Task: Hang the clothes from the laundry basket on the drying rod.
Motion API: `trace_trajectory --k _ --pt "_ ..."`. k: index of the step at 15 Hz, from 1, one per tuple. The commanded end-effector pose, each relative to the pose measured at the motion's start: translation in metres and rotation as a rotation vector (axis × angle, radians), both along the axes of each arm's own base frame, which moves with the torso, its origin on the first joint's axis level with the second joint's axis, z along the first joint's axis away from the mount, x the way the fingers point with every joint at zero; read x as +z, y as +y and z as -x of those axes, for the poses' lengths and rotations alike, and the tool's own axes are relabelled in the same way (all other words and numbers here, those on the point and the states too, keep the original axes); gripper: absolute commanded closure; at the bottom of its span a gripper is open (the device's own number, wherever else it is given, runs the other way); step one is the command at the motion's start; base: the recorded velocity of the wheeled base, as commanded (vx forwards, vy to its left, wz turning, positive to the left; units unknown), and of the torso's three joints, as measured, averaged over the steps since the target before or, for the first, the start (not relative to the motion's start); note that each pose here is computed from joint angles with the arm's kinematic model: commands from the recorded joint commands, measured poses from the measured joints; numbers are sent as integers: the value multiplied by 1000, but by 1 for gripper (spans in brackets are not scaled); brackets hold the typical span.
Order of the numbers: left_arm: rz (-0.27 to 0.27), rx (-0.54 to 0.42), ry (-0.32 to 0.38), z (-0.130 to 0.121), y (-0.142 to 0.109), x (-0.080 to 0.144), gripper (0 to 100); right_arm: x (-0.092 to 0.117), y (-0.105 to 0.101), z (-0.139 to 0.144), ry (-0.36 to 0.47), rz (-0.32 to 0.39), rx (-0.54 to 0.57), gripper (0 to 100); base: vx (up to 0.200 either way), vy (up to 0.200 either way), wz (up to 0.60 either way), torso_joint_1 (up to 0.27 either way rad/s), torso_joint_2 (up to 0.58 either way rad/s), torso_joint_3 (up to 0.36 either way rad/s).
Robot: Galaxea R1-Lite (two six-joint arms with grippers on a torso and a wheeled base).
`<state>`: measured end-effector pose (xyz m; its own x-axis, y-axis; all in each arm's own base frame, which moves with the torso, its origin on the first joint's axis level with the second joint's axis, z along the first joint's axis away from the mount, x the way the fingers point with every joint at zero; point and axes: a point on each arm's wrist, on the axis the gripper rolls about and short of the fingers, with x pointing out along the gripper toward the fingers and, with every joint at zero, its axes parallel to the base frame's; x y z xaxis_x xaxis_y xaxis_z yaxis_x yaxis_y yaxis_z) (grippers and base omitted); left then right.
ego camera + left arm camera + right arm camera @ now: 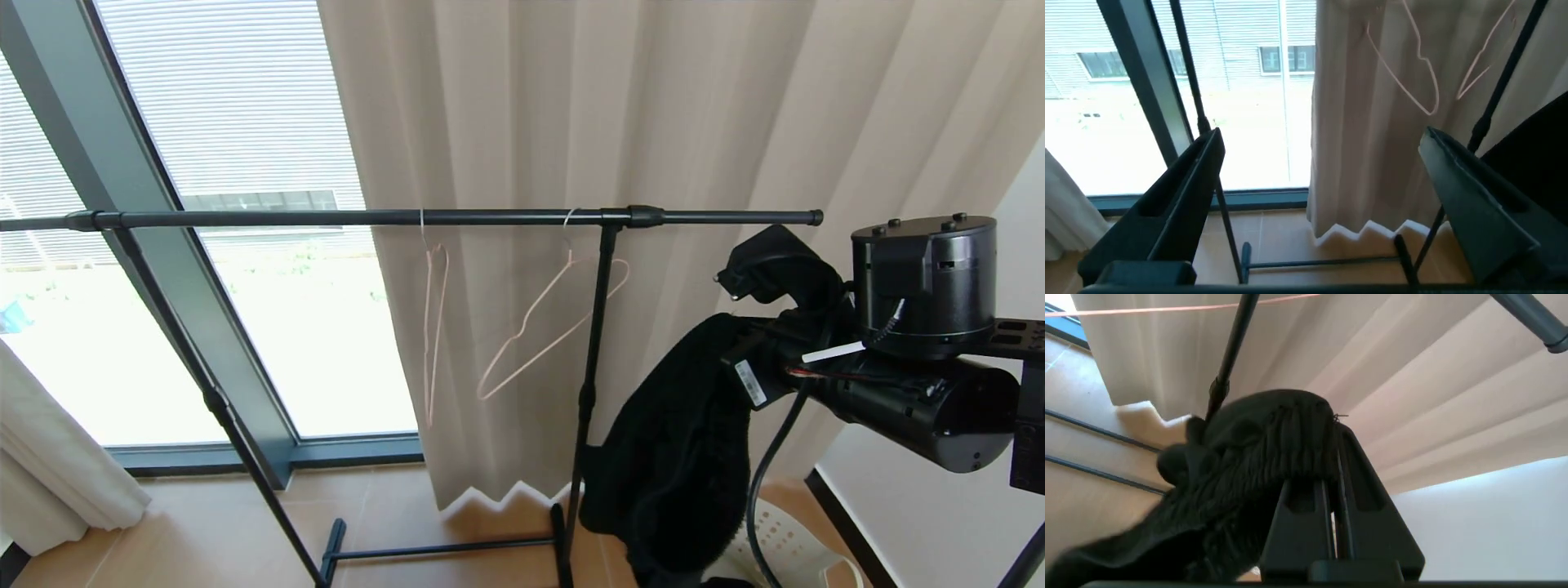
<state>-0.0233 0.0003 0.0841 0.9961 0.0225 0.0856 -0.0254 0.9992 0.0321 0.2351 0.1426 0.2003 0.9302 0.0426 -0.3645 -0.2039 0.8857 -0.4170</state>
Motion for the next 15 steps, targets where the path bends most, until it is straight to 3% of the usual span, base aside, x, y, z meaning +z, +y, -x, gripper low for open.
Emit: trace_trajectory --k 1,14,15 --pt "0 0 0 0 0 0 0 0 0 0 1 1 0 100 0 0 0 0 0 0" --pt "4 -5 0 0 0 0 0 0 -1 14 -5 5 13 100 0 0 0 0 0 0" --pt "4 -5 0 0 0 0 0 1 -1 14 -8 5 9 100 0 200 0 12 -2 2"
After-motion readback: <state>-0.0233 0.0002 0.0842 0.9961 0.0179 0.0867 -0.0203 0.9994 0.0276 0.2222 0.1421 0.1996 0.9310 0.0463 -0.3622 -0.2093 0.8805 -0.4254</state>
